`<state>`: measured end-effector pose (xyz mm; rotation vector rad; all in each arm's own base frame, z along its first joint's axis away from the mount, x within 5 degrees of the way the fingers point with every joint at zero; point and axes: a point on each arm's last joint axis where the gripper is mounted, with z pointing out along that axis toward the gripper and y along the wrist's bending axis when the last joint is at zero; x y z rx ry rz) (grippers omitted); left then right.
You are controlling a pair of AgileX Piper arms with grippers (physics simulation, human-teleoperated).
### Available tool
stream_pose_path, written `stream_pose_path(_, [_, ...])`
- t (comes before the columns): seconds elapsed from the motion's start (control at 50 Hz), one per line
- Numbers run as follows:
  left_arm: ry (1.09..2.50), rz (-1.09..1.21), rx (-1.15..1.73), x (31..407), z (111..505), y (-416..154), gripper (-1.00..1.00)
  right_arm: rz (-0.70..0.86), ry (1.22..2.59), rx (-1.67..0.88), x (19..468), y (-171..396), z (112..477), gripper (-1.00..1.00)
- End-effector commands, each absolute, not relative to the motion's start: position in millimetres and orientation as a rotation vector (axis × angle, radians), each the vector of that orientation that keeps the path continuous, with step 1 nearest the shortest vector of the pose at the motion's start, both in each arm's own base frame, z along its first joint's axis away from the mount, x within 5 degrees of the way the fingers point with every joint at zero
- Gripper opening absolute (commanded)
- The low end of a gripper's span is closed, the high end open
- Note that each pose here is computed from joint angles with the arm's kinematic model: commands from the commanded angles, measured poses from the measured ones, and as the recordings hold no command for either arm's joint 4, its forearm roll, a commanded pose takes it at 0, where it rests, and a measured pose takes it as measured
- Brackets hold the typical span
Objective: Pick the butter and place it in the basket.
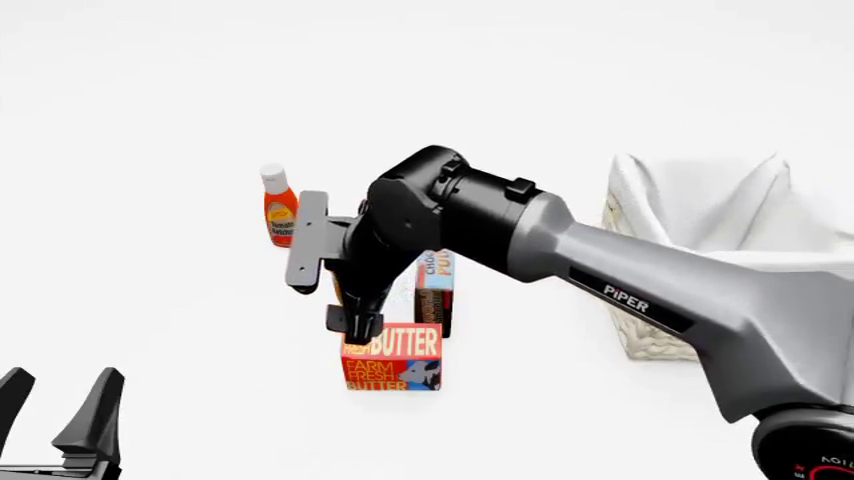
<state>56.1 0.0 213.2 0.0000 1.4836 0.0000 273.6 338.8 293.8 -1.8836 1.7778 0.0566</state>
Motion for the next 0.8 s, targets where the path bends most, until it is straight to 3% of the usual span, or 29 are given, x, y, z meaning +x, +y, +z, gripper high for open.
stream_pose_path(0.02, [1.484, 0.000, 0.000, 56.1, 213.2, 0.0, 1.00, 0.062, 1.781, -1.883, 273.1, 342.9, 292.5, 1.00])
stream_pose_path(0.8, [1.484, 0.000, 0.000, 56.1, 213.2, 0.0, 1.00, 0.083, 1.817, -1.882, 269.1, 354.4, 277.9, 1.00])
